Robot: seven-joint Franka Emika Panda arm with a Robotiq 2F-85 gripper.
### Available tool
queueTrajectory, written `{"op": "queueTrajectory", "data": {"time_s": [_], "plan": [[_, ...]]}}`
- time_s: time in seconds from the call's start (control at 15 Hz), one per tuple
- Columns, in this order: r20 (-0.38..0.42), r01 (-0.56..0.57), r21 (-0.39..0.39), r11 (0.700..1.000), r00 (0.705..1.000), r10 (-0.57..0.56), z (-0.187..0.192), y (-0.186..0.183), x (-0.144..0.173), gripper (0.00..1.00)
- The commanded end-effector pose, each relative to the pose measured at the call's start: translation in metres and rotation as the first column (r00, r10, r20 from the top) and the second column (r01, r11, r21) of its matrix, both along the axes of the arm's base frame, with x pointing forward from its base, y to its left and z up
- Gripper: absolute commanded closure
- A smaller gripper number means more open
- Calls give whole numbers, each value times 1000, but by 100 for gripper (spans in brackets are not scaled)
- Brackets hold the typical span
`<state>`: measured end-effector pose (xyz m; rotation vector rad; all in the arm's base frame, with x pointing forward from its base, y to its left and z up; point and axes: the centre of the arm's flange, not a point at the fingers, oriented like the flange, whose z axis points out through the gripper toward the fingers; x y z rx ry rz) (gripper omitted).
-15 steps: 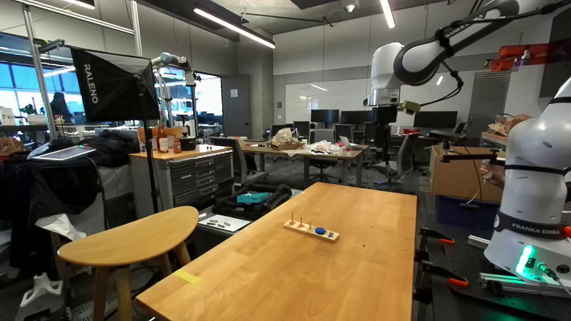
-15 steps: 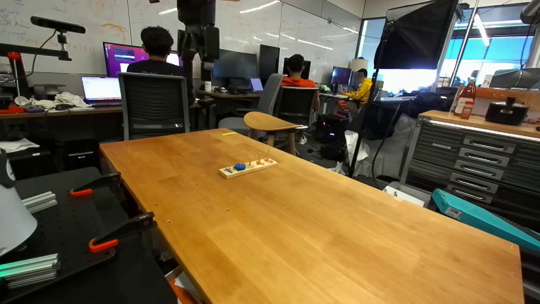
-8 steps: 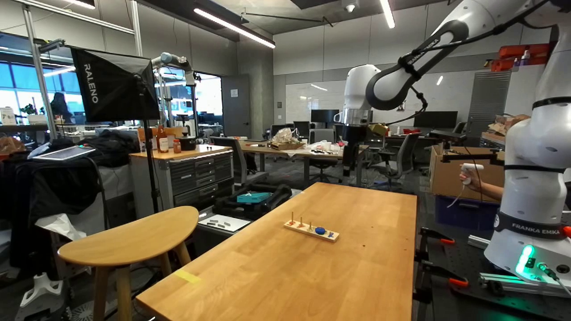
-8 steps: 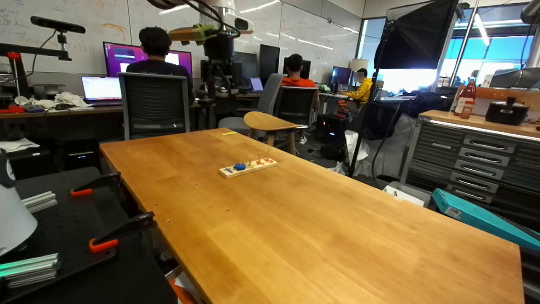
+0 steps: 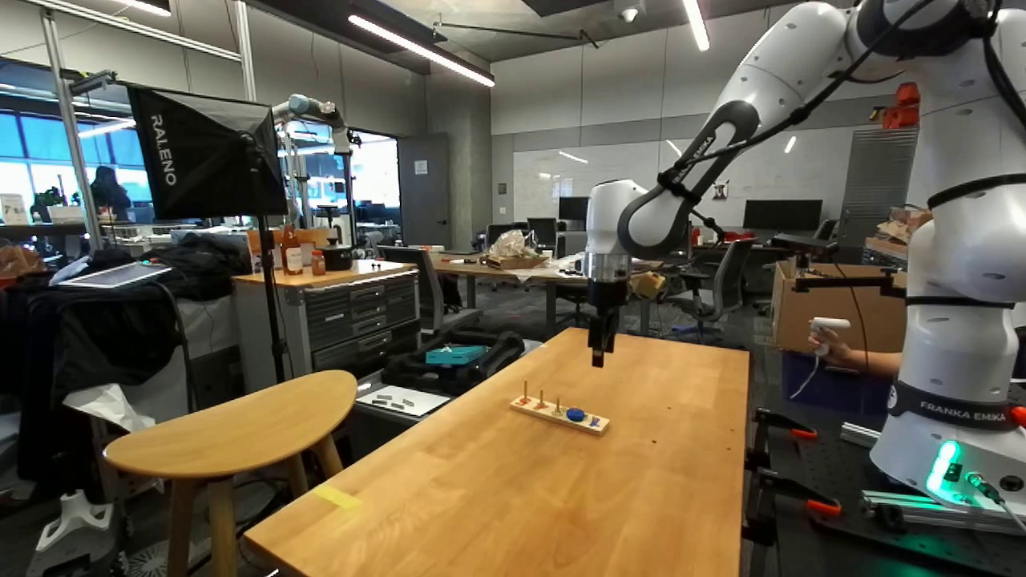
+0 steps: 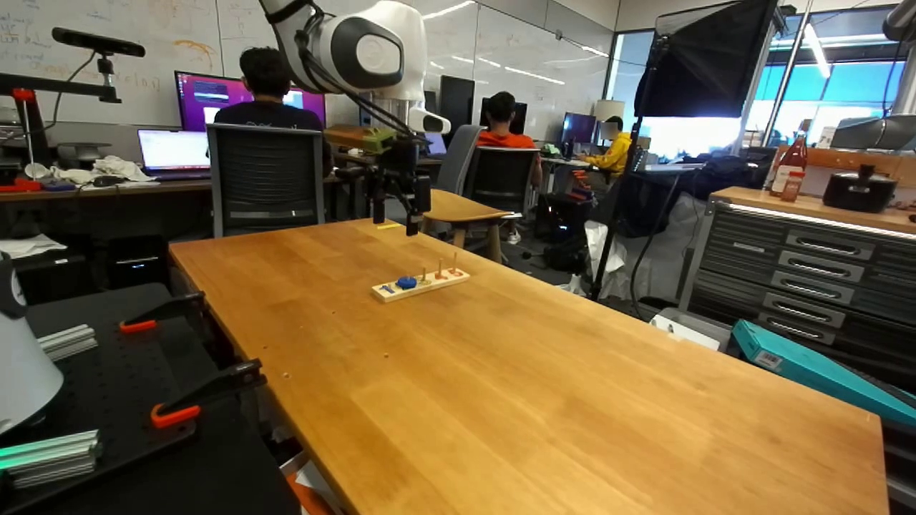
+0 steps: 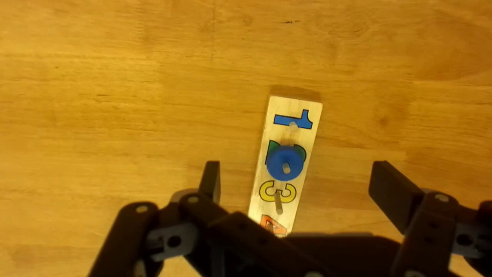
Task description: Pick up the lid from the holder and put it on the table.
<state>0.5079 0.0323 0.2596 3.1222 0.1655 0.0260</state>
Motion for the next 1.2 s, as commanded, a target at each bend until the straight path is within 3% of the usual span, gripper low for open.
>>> {"op": "queueTrajectory", "data": {"time_s": [0.0, 0.4, 1.13], "plan": [[1, -1, -10, 1000, 1000, 1, -40, 9, 18, 0], [30, -13, 4, 1000, 999, 13, -79, 23, 26, 0], [72, 0, 9, 1000, 997, -1, -94, 35, 56, 0]]}}
